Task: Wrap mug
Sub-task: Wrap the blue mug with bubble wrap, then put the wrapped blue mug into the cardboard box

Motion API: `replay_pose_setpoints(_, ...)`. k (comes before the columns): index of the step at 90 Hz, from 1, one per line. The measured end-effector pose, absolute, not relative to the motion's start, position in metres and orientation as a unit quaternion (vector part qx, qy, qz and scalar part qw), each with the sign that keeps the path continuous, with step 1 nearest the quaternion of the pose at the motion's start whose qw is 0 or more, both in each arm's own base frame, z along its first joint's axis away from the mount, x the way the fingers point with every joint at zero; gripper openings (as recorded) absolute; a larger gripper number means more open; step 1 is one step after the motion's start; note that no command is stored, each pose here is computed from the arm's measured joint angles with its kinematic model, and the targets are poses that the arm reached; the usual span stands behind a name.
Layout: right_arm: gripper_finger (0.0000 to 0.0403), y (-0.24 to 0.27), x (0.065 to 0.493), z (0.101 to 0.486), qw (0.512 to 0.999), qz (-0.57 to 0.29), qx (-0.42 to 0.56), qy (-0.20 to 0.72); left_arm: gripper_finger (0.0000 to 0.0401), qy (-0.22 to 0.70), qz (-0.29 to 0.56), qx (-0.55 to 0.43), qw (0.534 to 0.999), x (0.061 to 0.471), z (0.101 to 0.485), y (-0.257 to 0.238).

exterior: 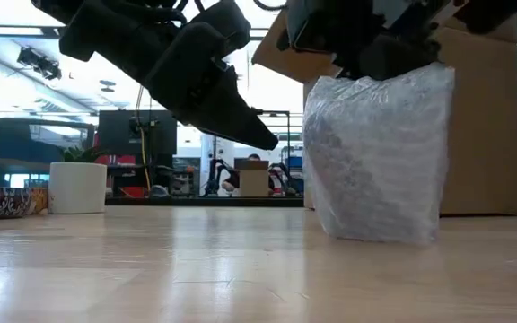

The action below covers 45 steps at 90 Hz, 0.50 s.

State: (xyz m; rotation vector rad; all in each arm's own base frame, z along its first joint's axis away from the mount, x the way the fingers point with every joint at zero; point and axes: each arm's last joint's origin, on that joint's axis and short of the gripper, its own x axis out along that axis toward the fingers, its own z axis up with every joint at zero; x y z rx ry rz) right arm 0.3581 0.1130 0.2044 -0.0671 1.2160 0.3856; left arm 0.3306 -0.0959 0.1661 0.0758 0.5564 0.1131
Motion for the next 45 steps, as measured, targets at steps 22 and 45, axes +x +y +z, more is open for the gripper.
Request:
replay_pose_setpoints(22,0.0,0.133,0.36,0.237,0.815,0.157,-0.113,0.546,0.0131,0.292,0.049,0.047,0.954,0.325,0.166,-0.1)
replay_pose_setpoints(45,0.0011,0.147,0.358,0.263,0.816,0.172,-0.099,0.543,0.0131,0.318,0.051,0.059,0.945,0.322,0.162,-0.1)
